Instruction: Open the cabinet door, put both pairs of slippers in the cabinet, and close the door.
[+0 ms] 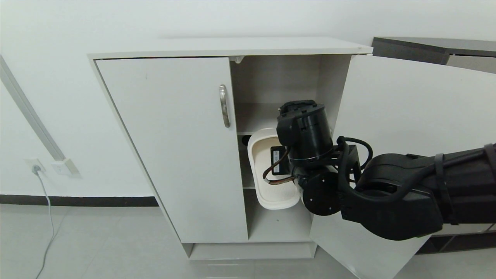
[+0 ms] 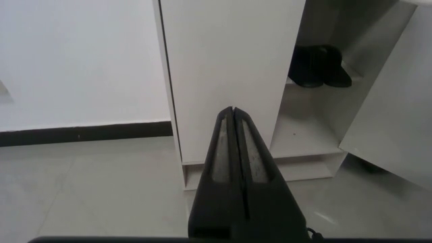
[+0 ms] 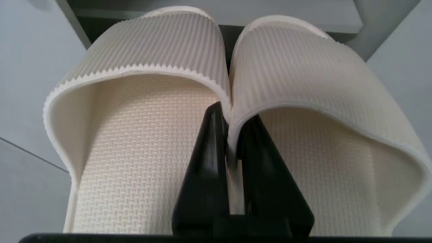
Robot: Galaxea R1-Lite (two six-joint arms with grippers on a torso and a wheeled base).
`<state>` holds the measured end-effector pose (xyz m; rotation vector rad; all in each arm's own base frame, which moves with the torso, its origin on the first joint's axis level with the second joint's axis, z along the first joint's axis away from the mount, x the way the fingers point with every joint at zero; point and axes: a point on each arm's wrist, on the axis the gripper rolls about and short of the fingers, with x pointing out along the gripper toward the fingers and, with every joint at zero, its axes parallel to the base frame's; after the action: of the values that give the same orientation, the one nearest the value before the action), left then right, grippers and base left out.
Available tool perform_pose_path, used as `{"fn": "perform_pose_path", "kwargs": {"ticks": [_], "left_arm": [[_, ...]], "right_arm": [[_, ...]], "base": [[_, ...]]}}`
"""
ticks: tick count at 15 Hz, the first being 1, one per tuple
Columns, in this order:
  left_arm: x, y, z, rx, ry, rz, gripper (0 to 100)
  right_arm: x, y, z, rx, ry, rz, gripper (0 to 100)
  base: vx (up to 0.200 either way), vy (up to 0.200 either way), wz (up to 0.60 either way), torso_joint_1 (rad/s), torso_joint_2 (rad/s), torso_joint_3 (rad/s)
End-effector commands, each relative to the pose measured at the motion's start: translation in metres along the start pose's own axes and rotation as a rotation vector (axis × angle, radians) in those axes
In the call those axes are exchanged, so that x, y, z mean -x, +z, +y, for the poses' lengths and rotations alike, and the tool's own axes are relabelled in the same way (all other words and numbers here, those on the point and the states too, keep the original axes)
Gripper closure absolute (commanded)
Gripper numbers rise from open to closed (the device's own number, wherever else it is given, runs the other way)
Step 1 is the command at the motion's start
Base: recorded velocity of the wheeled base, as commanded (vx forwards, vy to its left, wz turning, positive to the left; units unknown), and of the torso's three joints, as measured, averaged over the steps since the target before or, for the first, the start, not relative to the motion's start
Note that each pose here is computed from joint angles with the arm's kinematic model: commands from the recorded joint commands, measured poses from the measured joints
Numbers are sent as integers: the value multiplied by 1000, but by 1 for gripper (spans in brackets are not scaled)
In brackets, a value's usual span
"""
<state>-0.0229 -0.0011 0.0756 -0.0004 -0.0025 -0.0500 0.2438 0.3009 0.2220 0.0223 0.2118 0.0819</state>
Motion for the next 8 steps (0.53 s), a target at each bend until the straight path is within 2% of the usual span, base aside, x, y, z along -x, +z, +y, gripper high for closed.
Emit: {"fn": "perform_pose_path", "kwargs": {"ticks": [1,8], "left_arm": [[0,0,0,1,-1,1,100],[0,0,0,1,-1,1,100]], "right_arm": [[1,1,0,0,1,-2,100],[1,3,-1,9,0,-6,100]], "base": [[200,0,0,2,-2,2],[200,0,0,1,2,2]]}}
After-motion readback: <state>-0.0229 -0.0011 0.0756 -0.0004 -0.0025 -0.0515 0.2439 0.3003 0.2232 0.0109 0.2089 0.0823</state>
